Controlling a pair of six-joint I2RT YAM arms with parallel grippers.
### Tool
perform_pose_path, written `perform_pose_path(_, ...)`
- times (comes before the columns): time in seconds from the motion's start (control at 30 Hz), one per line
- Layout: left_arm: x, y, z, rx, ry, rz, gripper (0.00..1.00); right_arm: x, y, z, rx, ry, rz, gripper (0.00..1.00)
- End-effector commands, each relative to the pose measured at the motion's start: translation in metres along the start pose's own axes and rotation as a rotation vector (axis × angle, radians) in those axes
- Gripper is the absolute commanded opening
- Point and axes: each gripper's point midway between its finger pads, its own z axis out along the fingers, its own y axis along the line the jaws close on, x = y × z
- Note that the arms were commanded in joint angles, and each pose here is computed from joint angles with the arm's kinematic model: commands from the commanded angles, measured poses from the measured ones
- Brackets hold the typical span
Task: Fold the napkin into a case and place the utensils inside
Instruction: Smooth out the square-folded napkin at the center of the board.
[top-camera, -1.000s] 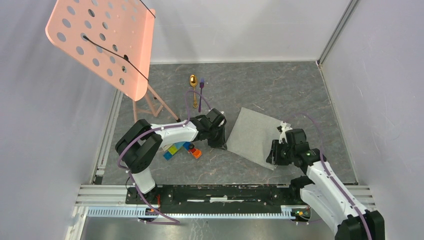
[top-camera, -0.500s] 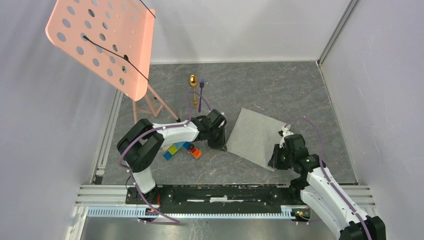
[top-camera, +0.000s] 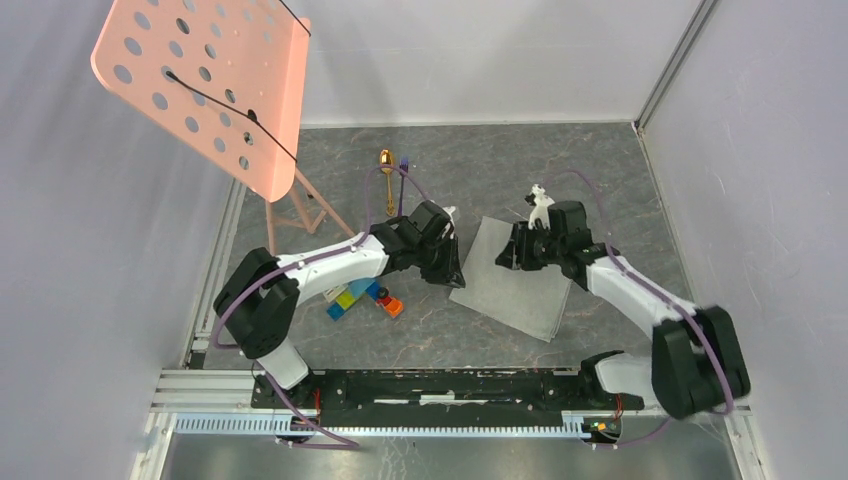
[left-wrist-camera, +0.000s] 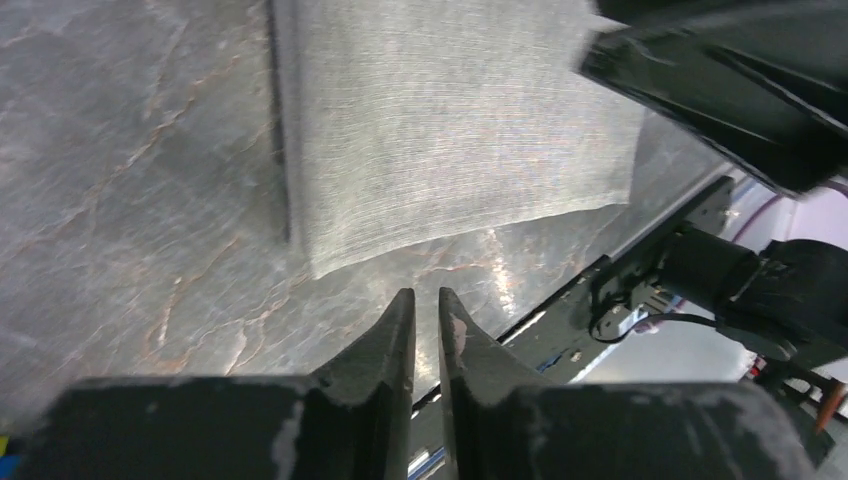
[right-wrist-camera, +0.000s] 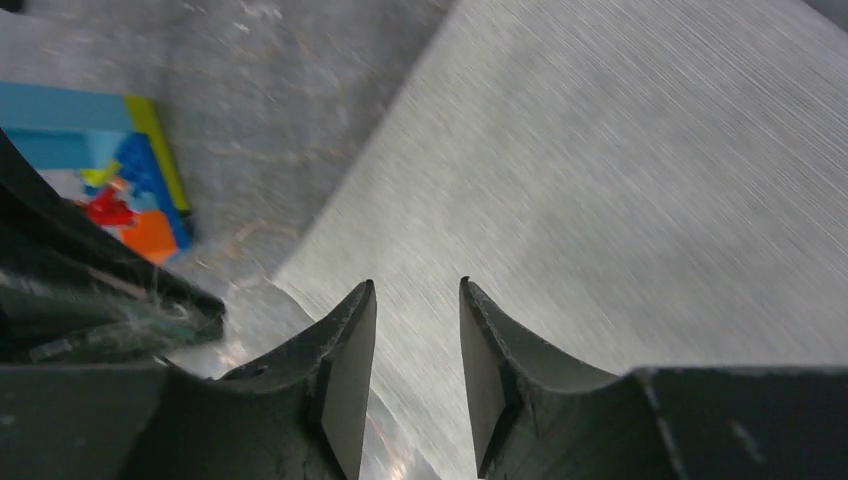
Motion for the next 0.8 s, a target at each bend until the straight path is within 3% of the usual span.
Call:
perform_pose_path(0.0,-0.007,-0.017,0.013,0.091,0.012,0.036,0.16,-0.05,0.045,0.033,-0.288,-0.107,0.0,0.4)
perform_pose_path(0.2,-0.013,0.01,0.048,0.063,0.022,0.004,0.08,-0.057,0.048,0.069,-0.412,-0.092,0.034,0.39)
perform_pose_path(0.33,-0.005,0.04,0.066,-0.048,0.048,0.004,0.03,-0.061,0.033,0.086,-0.445,-0.105,0.057,0.4)
perform_pose_path(0.47,0.013,0.068,0.075,-0.117,0.079,-0.025,0.02,-0.063,0.012,0.1,-0.482,-0.119,0.104,0.4)
perform_pose_path(0.77,0.038,0.088,0.081,-0.146,0.11,-0.076,0.02,-0.09,-0.041,0.147,-0.409,-0.125,0.12,0.47)
